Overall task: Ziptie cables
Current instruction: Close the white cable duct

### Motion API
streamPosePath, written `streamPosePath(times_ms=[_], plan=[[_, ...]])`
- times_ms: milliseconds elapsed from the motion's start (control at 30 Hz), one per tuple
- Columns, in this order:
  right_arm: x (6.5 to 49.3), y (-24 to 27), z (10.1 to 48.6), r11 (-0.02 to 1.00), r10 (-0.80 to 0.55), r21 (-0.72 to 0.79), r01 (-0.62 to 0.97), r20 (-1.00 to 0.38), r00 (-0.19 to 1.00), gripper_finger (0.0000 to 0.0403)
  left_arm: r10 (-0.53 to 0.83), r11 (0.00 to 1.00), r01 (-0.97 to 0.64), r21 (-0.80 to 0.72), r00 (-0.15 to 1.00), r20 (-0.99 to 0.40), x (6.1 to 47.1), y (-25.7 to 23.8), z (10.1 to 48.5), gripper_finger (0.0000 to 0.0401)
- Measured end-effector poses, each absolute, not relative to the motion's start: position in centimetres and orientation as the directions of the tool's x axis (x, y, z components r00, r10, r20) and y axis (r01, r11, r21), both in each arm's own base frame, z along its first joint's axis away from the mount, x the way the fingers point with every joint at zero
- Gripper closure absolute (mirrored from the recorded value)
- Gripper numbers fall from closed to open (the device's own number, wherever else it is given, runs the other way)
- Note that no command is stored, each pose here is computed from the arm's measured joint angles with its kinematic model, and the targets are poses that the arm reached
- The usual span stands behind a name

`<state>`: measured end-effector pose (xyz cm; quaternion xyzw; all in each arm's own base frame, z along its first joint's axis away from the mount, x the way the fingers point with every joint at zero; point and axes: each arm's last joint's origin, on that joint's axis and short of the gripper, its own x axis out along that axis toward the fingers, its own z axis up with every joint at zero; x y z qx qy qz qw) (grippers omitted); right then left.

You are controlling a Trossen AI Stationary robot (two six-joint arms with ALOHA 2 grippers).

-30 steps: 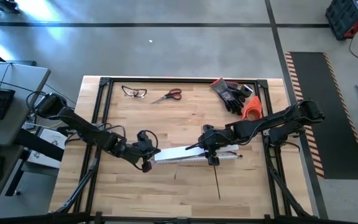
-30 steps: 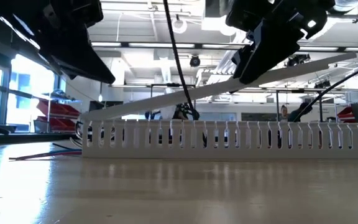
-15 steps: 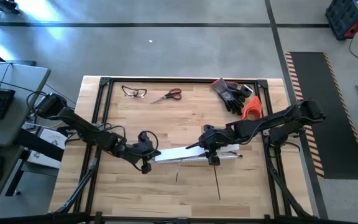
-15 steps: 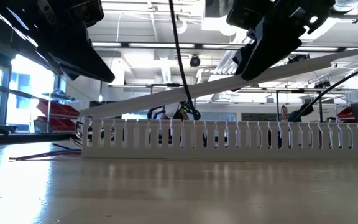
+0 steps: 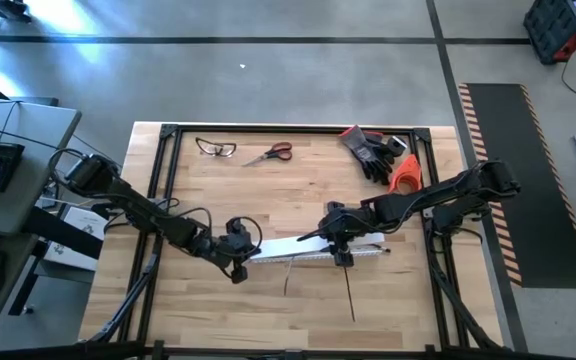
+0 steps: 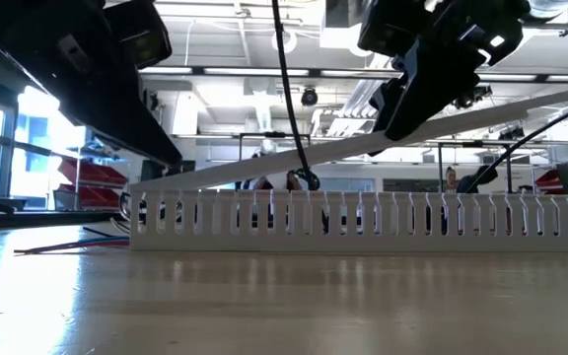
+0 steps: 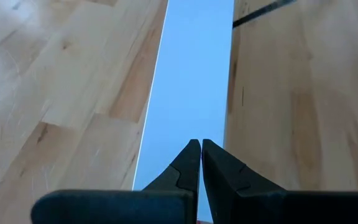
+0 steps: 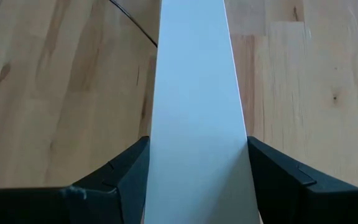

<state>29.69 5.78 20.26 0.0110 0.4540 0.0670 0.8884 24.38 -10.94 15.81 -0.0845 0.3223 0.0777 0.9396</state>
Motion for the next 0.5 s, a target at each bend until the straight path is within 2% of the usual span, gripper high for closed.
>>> streamPosePath(times_ms=[500], plan=[[29.59,5.82,20.79,0.987,0.154,0.101,-0.121,-0.788,0.596,0.0197,0.058,0.978,-0.167,-0.125,0.793,-0.607,24.61,-10.48,16.36,0.0401]])
